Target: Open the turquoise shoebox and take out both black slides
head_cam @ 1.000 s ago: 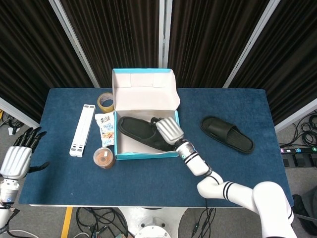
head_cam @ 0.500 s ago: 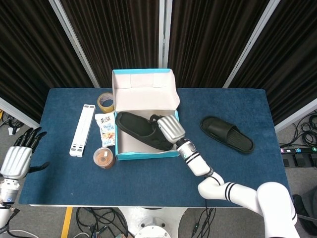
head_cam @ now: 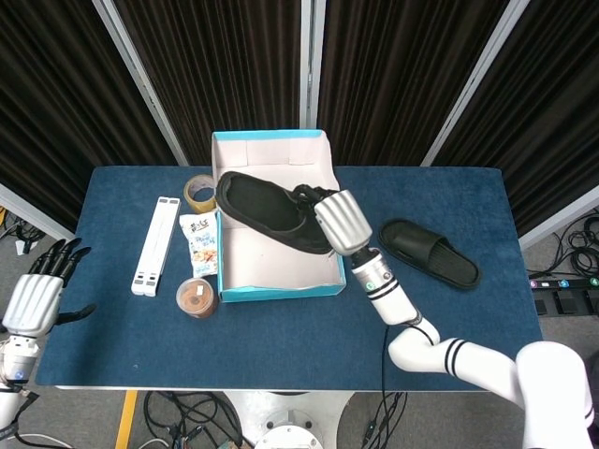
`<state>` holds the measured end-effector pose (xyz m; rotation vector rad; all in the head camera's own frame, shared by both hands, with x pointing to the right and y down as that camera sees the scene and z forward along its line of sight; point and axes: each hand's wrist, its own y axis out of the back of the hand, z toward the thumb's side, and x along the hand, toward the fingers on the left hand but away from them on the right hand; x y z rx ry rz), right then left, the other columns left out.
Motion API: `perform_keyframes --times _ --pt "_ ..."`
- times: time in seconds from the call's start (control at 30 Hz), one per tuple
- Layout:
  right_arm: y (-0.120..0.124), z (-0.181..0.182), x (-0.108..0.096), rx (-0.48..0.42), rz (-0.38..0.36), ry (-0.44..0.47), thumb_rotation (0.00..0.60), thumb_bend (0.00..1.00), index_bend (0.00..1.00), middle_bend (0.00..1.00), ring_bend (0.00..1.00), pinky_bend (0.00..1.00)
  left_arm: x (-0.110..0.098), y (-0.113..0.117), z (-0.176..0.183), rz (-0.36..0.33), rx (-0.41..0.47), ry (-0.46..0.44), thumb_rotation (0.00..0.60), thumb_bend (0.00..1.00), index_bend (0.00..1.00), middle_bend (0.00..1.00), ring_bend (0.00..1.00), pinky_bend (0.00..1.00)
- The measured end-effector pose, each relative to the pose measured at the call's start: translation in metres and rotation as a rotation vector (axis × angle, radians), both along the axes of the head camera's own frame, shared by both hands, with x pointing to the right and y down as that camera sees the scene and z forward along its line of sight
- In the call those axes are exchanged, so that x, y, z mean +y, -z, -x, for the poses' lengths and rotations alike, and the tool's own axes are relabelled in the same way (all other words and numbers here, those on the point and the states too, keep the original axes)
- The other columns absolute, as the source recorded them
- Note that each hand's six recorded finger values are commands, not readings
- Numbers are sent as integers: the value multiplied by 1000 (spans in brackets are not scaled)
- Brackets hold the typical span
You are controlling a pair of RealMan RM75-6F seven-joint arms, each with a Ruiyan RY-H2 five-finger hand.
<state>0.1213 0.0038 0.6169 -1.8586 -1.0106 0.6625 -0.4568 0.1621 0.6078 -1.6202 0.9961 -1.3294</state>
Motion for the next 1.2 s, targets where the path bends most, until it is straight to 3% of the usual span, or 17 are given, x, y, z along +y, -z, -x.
perform_keyframes --times 0.13,0.33,0.47,0.6,0.83,1.1,1.2 --pt "20 -23 6 65 -15 -29 600 361 701 624 570 692 0 1 -3 -7 8 -8 600 100 125 53 0 176" --pt "45 -77 31 225 7 -90 600 361 701 624 570 692 0 4 -8 -18 18 -18 600 100 125 53 0 176" --pt "47 -136 57 384 90 -171 600 361 701 624 570 692 1 5 -10 -24 22 -22 600 100 125 53 0 176" --pt "37 -183 82 484 174 -243 600 360 701 624 570 692 1 7 -13 -29 20 -33 600 100 125 53 0 176" --pt "18 -220 102 502 264 -295 600 362 701 624 569 692 2 9 -22 -30 14 -57 600 100 125 53 0 176" --pt "-10 -227 119 537 350 -253 600 336 699 616 563 690 5 8 -24 -18 9 -54 600 100 125 53 0 176" --pt "-18 -225 122 552 378 -231 600 185 578 520 481 599 5 8 -25 -22 13 -55 600 100 125 53 0 176"
